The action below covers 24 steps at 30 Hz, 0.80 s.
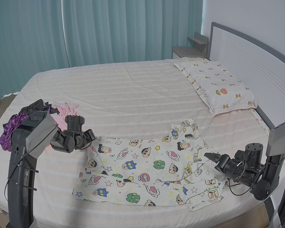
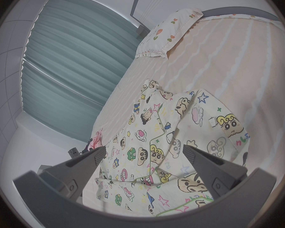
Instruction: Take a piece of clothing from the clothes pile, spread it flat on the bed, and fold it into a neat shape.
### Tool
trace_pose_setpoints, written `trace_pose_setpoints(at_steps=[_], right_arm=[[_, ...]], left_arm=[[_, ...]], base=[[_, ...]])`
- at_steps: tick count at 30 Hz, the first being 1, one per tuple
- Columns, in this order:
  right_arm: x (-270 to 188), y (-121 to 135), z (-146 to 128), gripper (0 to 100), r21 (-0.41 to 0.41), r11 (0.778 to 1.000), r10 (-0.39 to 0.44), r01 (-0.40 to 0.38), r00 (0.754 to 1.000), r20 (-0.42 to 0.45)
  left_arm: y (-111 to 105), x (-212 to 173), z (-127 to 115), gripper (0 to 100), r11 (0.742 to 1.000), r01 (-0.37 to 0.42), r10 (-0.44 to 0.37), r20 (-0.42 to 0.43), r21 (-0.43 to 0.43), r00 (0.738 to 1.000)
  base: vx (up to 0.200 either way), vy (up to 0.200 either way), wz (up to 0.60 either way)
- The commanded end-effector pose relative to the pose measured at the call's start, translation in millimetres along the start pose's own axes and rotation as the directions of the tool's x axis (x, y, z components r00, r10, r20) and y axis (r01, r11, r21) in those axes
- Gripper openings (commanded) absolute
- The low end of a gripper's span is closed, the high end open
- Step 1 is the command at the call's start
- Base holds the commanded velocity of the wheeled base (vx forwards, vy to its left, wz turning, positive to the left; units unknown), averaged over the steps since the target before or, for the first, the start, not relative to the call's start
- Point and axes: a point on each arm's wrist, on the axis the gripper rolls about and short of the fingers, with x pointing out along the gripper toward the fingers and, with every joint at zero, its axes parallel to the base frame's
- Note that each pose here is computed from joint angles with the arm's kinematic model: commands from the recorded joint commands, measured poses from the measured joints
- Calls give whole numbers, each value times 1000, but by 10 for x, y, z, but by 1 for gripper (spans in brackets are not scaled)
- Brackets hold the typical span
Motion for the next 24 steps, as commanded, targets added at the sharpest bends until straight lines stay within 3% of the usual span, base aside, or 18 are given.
trace_pose_setpoints(at_steps=[1, 3, 6, 7, 9, 15, 20, 24], right_arm=[[83, 141, 169, 100, -26, 997, 72, -70, 993, 96], [205, 174, 326, 100, -46, 996, 85, -79, 987, 139], [404, 180, 567, 100, -67, 997, 32, -22, 988, 154], [601, 162, 791, 100, -70, 996, -54, 63, 990, 133], [759, 150, 918, 100, -55, 992, -109, 115, 988, 109], [1084, 110, 1002, 100, -76, 989, -121, 129, 988, 100], [1432, 59, 1068, 100, -107, 979, -169, 175, 984, 56], [1608, 9, 1094, 100, -136, 971, -194, 197, 980, 35]], left_arm=[[-24, -17, 0, 100, 1000, 2, -2, 4, 4, 1000], [-56, -33, 5, 100, 1000, -4, 4, 12, 7, 1000], [-98, -59, 11, 100, 1000, -12, 11, 23, 11, 1000], [-101, -85, 21, 100, 1000, -17, 17, 26, 11, 1000], [-105, -106, 28, 100, 1000, -17, 17, 26, 11, 1000], [-55, -259, 245, 100, 1000, -16, 16, 51, -6, 999], [-30, -261, 143, 100, 1000, -31, 31, -54, 3, 998], [-30, -239, 126, 100, 1000, -25, 26, -62, 9, 998]], base=[[0, 0, 0], [0, 0, 0], [0, 0, 0], [0, 0, 0], [0, 0, 0], [0, 0, 0], [0, 0, 0], [0, 0, 0]])
